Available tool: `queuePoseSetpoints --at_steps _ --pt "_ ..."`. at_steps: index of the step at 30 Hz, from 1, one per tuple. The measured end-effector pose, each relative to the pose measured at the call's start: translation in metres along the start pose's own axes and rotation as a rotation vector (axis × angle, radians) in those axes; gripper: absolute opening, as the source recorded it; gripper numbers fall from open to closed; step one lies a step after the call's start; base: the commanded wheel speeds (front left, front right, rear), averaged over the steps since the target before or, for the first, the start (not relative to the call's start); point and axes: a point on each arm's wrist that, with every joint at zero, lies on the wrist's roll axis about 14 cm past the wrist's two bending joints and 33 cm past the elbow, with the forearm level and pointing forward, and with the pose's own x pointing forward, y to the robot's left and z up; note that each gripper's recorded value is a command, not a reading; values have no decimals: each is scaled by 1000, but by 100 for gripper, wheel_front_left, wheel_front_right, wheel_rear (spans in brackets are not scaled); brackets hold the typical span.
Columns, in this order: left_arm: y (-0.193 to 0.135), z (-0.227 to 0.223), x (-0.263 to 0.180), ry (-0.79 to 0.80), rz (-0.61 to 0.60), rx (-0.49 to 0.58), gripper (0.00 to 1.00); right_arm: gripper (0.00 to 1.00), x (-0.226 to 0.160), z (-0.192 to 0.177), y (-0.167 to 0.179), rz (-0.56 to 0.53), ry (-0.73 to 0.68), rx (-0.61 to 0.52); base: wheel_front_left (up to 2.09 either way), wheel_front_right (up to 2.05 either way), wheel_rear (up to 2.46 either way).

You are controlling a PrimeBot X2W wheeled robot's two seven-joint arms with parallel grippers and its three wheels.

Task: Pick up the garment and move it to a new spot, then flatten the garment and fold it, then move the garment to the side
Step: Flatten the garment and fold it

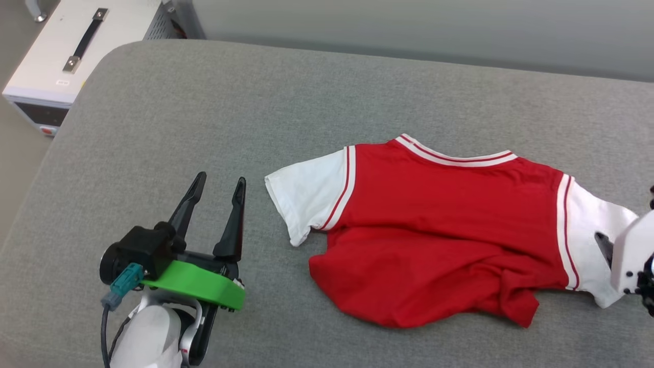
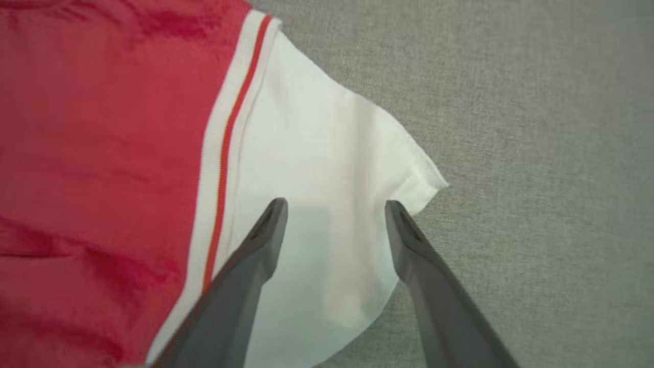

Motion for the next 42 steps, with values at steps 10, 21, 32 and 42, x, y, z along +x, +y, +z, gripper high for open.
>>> queuePoseSetpoints --at_steps 10,21,32,42 --pt "-13 10 6 -36 -30 -39 100 100 -68 86 9 16 -519 38 0 0 0" --pt "-34 -3 6 -9 -67 -107 100 100 -121 79 41 65 -898 230 0 0 0" --pt "-35 -40 27 163 -121 -116 100 100 -123 76 39 53 -931 213 0 0 0" --pt "-10 -89 76 727 -221 61 100 100 -94 65 40 44 -847 228 0 0 0"
